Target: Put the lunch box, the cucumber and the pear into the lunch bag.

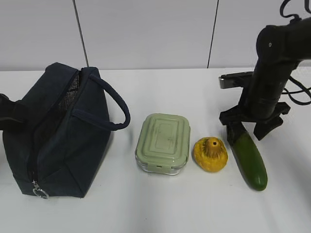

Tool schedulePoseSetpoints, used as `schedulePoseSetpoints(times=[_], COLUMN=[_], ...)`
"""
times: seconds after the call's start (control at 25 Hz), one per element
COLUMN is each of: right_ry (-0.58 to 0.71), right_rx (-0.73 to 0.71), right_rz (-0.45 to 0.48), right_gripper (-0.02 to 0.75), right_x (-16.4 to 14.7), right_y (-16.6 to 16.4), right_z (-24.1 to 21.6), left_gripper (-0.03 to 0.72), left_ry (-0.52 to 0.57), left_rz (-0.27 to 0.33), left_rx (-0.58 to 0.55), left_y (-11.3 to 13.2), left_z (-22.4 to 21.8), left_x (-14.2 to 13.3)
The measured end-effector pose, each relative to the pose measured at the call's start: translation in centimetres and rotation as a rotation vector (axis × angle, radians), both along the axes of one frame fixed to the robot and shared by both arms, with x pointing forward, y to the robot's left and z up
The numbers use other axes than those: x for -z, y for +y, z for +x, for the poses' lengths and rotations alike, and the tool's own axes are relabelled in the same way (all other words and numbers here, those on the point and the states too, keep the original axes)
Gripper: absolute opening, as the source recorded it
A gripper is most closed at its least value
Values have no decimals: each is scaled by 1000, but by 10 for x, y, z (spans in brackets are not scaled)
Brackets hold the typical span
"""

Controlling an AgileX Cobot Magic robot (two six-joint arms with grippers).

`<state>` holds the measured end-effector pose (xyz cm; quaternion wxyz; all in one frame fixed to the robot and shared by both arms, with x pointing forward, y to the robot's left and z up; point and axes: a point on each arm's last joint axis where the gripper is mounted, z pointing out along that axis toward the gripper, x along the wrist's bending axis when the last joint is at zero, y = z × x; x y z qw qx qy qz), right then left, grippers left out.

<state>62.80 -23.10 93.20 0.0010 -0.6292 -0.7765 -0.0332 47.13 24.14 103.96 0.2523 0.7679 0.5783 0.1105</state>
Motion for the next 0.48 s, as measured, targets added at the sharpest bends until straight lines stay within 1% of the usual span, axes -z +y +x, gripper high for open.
schedulePoseSetpoints(times=[0.12, 0.16, 0.2, 0.28, 0.32, 0.48], right_ry=[55, 72, 84, 89, 87, 58], right_rx=[-1, -2, -2, -2, -2, -4], right_rz=[-8, -11, -13, -13, -13, -7], right_gripper=[586, 568, 540, 450, 428, 407], right_x=[12, 16, 18, 18, 17, 4], right_y=[0, 0, 0, 0, 0, 1], right_z=[-1, -2, -2, -2, -2, 7], left_gripper=[-15, -15, -15, -15, -15, -15], left_ry=[-1, -1, -1, -1, -2, -2], left_rz=[2, 3, 3, 4, 4, 7], left_rx=[1, 2, 2, 2, 2, 3], left_y=[0, 0, 0, 0, 0, 0], left_z=[0, 0, 0, 0, 0, 0], left_x=[0, 0, 0, 0, 0, 0])
